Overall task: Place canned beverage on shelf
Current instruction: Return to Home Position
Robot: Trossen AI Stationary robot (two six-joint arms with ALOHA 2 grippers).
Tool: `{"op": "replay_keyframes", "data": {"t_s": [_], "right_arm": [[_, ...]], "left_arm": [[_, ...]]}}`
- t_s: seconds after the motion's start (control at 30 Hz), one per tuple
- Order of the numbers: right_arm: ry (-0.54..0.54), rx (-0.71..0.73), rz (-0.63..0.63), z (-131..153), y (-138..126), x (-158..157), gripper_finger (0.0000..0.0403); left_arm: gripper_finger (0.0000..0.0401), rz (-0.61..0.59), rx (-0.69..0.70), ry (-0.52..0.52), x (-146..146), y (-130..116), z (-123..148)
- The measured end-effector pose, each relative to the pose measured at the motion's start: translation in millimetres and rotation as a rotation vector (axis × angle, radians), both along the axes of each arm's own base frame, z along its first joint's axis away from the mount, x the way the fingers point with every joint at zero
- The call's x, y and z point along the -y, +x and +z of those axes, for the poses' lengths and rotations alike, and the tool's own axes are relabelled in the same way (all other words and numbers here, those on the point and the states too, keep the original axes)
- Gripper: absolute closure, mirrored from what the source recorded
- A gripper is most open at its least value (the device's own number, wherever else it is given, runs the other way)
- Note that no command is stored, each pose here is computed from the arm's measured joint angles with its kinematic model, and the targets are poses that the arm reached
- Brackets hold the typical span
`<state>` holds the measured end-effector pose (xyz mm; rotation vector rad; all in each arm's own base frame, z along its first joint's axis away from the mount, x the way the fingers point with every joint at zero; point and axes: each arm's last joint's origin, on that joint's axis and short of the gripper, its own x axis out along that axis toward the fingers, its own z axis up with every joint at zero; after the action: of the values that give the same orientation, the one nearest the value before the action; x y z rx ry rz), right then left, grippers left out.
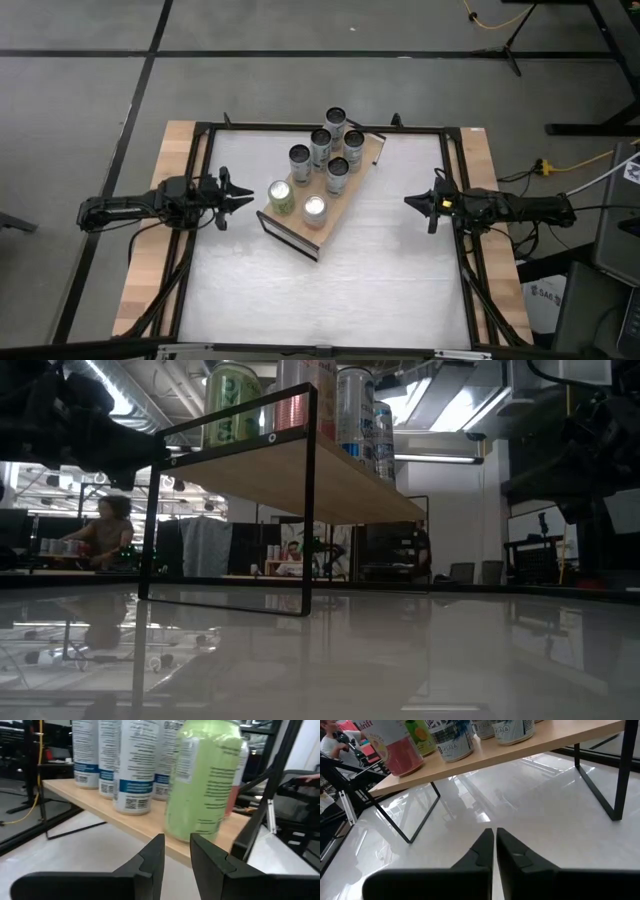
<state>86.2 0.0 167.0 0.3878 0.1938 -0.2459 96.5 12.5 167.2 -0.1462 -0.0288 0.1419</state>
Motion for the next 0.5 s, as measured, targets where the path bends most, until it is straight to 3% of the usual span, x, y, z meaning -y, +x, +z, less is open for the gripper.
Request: {"op": "replay_keyframes", "data": {"t_s": [0.5], "right_arm": [[0.000, 0.000, 0.001, 0.0, 0.0, 0.0, 0.0391]], "left_arm": [[0.0316, -0.087, 0.002, 0.000, 8.6, 0.8, 0.1]]}}
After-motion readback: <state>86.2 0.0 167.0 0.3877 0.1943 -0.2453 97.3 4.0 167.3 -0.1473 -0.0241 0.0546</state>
